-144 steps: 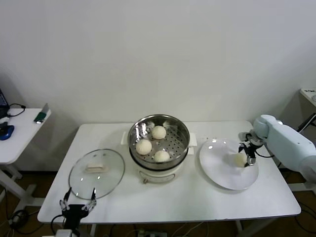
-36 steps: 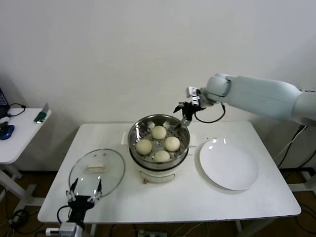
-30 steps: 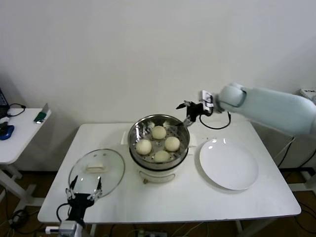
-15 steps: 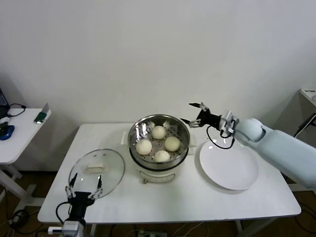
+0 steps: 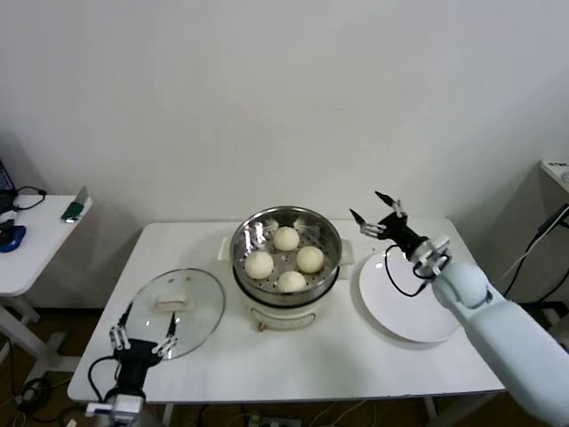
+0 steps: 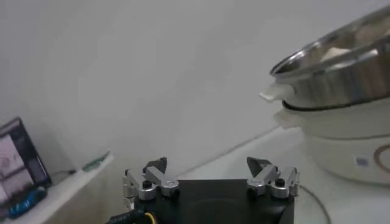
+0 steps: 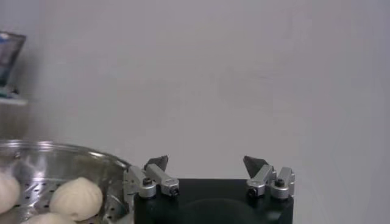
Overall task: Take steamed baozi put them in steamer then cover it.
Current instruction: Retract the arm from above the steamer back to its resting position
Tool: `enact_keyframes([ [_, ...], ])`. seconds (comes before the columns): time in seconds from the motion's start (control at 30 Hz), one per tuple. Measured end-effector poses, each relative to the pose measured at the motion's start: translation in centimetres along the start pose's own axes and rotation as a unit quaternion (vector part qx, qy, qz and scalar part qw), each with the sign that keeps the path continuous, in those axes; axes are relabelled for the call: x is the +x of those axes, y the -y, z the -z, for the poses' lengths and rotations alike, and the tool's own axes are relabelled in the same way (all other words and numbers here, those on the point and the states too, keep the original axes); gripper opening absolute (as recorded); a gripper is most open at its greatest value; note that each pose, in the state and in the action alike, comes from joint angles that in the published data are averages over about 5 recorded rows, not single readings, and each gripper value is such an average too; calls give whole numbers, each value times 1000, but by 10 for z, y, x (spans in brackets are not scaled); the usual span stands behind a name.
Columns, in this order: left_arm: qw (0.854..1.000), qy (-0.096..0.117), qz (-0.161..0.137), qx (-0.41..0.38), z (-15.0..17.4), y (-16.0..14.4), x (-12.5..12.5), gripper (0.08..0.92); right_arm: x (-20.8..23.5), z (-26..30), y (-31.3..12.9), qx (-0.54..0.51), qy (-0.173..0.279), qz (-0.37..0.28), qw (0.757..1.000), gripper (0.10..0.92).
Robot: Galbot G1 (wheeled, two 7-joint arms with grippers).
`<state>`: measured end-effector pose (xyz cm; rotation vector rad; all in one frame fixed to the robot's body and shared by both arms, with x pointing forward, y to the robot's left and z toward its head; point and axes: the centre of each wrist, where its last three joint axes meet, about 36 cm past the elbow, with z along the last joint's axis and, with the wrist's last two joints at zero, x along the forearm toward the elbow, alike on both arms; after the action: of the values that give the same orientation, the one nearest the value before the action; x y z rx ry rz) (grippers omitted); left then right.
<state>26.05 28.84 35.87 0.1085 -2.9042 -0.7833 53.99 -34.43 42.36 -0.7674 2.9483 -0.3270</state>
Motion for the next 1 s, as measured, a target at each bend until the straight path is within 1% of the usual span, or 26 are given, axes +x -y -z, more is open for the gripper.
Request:
enact_keyframes([
  [0.13, 997, 9, 1, -73, 2, -8, -2, 823, 24, -13, -12, -31, -1, -36, 999, 823],
  [0.2, 993, 13, -1, -121, 3, -10, -3, 823, 36, -19, -17, -44, -4, -51, 998, 823],
  [0.27, 985, 15, -5, -173, 3, -11, -4, 823, 49, -25, -21, -53, -8, -66, 996, 823],
  [0.43, 957, 16, -14, -290, -3, -9, -11, 823, 75, -39, -26, -69, -20, -99, 992, 823],
  [0.6, 926, 14, -21, -376, -16, 1, -22, 823, 97, -52, -30, -78, -37, -125, 988, 823],
  [0.83, 887, 11, -27, -461, -41, 10, -46, 823, 114, -62, -37, -79, -54, -142, 985, 823],
  [1.0, 866, 8, -31, -499, -56, 12, -67, 823, 118, -67, -42, -78, -63, -146, 984, 823],
])
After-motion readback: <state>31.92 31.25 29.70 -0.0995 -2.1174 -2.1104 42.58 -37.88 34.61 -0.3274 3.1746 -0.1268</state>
